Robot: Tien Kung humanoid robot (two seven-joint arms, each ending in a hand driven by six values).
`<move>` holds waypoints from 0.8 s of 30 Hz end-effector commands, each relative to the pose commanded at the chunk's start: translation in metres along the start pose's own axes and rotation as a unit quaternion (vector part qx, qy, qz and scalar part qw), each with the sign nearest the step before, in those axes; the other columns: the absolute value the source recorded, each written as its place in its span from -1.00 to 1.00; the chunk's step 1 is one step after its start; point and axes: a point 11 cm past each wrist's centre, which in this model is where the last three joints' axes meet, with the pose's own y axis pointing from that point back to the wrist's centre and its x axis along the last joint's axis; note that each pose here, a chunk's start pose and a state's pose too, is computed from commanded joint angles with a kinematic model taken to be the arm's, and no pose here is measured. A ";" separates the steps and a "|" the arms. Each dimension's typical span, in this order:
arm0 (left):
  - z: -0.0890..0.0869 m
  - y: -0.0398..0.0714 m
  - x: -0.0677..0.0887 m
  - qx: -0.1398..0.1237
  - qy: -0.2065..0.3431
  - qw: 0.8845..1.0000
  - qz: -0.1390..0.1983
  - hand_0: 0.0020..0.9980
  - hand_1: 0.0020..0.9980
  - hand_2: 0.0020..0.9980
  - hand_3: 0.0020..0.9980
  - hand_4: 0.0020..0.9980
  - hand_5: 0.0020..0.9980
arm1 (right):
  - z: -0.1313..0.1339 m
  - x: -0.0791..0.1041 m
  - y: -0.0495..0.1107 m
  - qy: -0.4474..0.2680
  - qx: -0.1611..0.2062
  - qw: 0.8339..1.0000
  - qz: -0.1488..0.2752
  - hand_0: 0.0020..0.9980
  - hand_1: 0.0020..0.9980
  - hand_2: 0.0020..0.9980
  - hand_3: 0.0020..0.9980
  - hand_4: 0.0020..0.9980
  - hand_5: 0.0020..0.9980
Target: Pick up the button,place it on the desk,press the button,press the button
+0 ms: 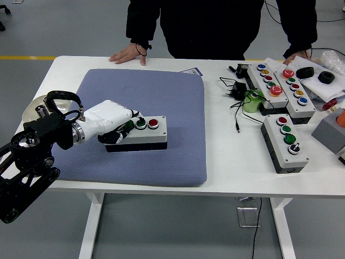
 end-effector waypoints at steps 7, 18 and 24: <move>-0.006 -0.001 -0.002 0.009 0.000 1.000 -0.012 -0.94 -0.99 -0.83 0.58 -0.41 -1.00 | -0.002 0.000 0.000 -0.001 0.002 1.000 0.000 0.50 0.40 0.43 0.17 -0.64 -0.74; -0.009 -0.002 -0.013 0.011 -0.010 0.999 -0.047 -0.95 -1.00 -0.85 0.52 -0.45 -1.00 | -0.005 0.000 0.001 -0.001 0.004 1.000 -0.001 0.50 0.40 0.43 0.16 -0.64 -0.74; -0.007 -0.001 -0.005 0.006 -0.011 0.999 -0.032 -0.95 -1.00 -0.84 0.51 -0.44 -1.00 | -0.005 0.000 0.001 -0.001 0.004 1.000 -0.001 0.50 0.40 0.43 0.16 -0.64 -0.74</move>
